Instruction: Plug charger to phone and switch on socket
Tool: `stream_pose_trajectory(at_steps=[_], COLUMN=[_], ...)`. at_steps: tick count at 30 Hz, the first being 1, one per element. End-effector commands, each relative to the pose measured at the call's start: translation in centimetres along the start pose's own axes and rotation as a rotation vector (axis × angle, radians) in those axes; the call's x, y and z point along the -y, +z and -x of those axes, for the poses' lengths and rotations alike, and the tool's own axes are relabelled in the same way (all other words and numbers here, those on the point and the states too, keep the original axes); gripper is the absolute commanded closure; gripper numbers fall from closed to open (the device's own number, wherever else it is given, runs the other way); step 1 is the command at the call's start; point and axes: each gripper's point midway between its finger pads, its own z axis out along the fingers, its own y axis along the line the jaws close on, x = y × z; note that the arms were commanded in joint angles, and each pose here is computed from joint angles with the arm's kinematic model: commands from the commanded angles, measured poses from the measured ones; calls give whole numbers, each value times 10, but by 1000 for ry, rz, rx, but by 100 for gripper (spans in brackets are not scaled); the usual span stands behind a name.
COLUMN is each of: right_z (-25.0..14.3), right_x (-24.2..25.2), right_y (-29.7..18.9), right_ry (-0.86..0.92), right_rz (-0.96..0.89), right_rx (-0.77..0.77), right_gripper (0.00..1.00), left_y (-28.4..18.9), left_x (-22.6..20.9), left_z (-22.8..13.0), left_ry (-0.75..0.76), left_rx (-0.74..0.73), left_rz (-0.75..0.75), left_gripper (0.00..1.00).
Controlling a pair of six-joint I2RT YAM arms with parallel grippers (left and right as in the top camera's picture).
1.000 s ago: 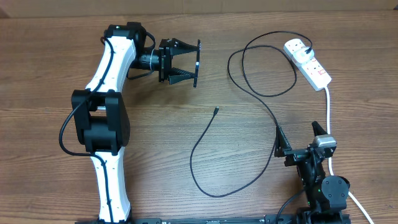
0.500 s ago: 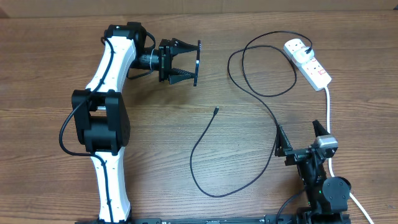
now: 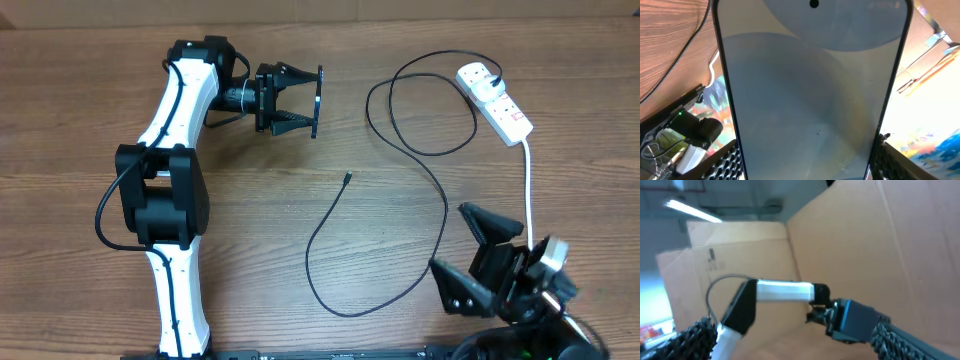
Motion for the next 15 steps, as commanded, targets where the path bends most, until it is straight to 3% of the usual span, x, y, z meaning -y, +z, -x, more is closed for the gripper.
stream_pose_trajectory(at_steps=[1, 7, 9, 15], right_z=[39, 47, 44, 35], right_x=[3, 54, 49, 3], right_y=[15, 28, 47, 107], right_ry=[-124, 38, 115, 358], right_rz=[-166, -522, -453, 90], right_rx=[-104, -442, -541, -672], right_gripper=[0, 0, 0, 0], left_y=[-3, -3, -2, -2], left_x=[16, 16, 16, 6], left_z=[-8, -8, -8, -1], left_ry=[6, -7, -12, -65], left_rx=[-27, -27, -27, 9], left_rz=[-56, -54, -54, 5], left_gripper=[44, 45, 45, 46])
